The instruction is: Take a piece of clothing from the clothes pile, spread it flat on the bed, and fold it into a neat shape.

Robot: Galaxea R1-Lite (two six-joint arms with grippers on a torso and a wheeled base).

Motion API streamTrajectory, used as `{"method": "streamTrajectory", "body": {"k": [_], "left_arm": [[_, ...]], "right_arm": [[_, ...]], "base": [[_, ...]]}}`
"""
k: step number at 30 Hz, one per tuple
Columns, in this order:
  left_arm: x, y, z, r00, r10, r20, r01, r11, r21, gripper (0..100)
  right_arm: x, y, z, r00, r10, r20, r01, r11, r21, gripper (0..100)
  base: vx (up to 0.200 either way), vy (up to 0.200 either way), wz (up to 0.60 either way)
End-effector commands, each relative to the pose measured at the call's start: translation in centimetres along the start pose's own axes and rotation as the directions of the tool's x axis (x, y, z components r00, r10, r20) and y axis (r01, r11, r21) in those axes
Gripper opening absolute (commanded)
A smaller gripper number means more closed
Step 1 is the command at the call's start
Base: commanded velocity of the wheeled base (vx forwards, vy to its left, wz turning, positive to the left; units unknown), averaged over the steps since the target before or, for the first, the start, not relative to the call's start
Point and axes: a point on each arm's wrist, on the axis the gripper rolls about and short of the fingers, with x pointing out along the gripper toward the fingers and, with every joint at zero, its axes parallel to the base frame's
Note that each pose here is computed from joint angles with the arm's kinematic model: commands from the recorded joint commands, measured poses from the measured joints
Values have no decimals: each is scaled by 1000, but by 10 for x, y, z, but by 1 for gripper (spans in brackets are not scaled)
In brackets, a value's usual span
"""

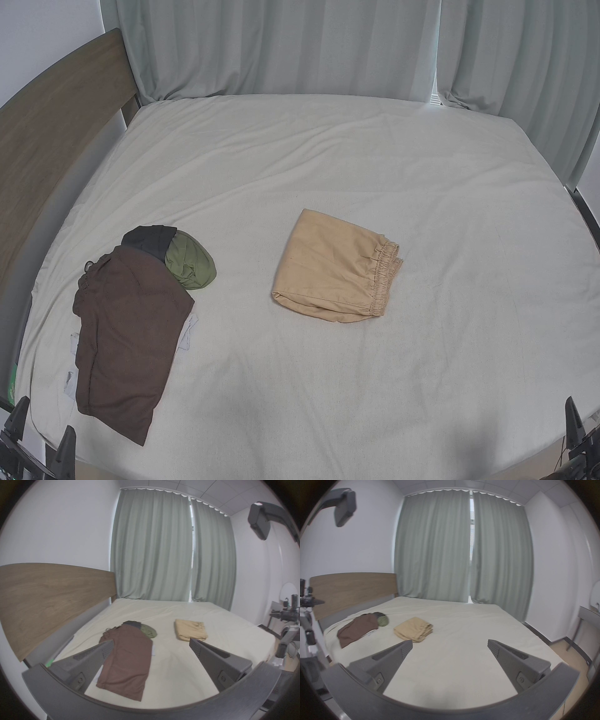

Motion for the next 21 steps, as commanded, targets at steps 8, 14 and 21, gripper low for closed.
{"method": "streamTrajectory", "body": {"k": [8,14,21], "left_arm": [[-1,3,-12,991,122,-51,-120,992,31,100],[-1,3,-12,992,119,-51,-117,992,43,100],[-1,3,-12,992,119,-51,-116,992,45,100]], "right_arm": [[0,1,-13,996,9,-93,-2,997,71,100],[0,1,-12,996,-3,-86,9,997,78,100],[0,1,-12,997,17,-77,-11,997,70,100]], "base": [[0,0,0],[0,0,0],[0,0,0]]}}
